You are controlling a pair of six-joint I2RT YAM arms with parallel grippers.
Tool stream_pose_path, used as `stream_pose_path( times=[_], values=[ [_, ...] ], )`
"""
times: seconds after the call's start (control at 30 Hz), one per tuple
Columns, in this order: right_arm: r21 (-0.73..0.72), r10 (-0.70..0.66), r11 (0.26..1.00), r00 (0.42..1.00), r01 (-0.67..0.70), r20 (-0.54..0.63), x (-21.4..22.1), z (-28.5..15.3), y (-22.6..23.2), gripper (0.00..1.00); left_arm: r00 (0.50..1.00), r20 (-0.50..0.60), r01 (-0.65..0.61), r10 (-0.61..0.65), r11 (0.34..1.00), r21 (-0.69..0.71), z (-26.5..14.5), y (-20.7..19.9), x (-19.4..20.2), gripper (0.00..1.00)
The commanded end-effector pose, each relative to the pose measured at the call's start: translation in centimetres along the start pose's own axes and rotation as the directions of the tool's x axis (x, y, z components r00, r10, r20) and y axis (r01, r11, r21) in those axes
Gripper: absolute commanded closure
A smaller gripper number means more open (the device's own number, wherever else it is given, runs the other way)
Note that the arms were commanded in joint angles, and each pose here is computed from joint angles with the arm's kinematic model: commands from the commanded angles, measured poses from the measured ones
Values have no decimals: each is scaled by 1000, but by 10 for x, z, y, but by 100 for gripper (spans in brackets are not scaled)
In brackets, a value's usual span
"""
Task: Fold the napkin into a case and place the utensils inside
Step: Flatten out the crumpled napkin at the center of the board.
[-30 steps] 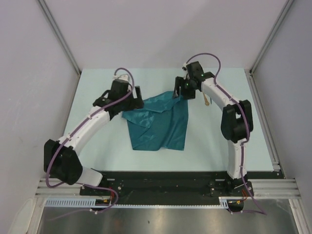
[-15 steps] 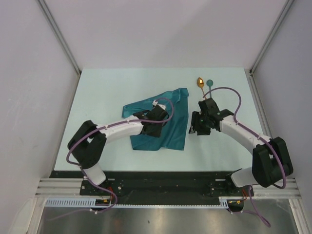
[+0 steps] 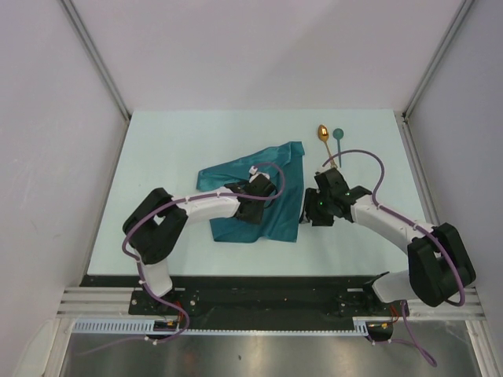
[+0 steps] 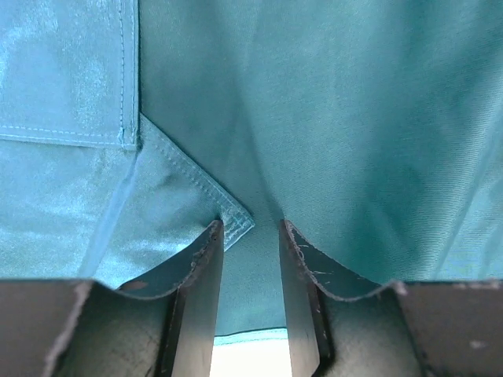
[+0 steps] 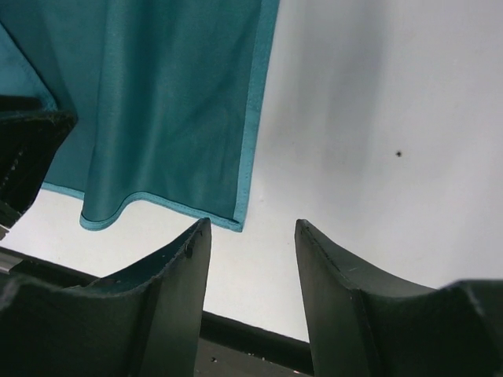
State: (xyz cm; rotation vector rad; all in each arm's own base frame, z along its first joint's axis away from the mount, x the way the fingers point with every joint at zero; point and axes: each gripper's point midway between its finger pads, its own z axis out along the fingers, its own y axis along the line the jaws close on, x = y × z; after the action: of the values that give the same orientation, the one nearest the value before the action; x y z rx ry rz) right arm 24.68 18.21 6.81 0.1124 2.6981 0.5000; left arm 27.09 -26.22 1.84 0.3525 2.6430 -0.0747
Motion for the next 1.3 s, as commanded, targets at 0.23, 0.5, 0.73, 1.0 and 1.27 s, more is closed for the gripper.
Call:
stream_pose_path(
  times=[0.23, 0.5, 0.73, 1.0, 1.27],
  values=[
    [-39, 19, 999, 998, -21, -53, 21, 22, 21, 53, 996, 92, 11, -12, 1000, 14, -4, -6, -26, 88],
    [81, 6, 997, 999, -3, -41, 41, 33, 20, 61, 988, 150, 28, -41, 996, 89, -34, -12, -39, 100],
    [170, -8, 985, 999, 15, -45, 53, 48, 19, 61, 969, 236, 53, -70, 996, 78, -58, 5, -42, 100],
    [229, -14, 973, 999, 25, -48, 57, 61, 15, 61, 986, 166, 7, -22, 996, 90, -31, -2, -31, 40],
    [317, -22, 948, 999, 35, -42, 65, 64, -4, 68, 991, 132, -16, 11, 999, 38, -8, 5, -17, 43]
  ],
)
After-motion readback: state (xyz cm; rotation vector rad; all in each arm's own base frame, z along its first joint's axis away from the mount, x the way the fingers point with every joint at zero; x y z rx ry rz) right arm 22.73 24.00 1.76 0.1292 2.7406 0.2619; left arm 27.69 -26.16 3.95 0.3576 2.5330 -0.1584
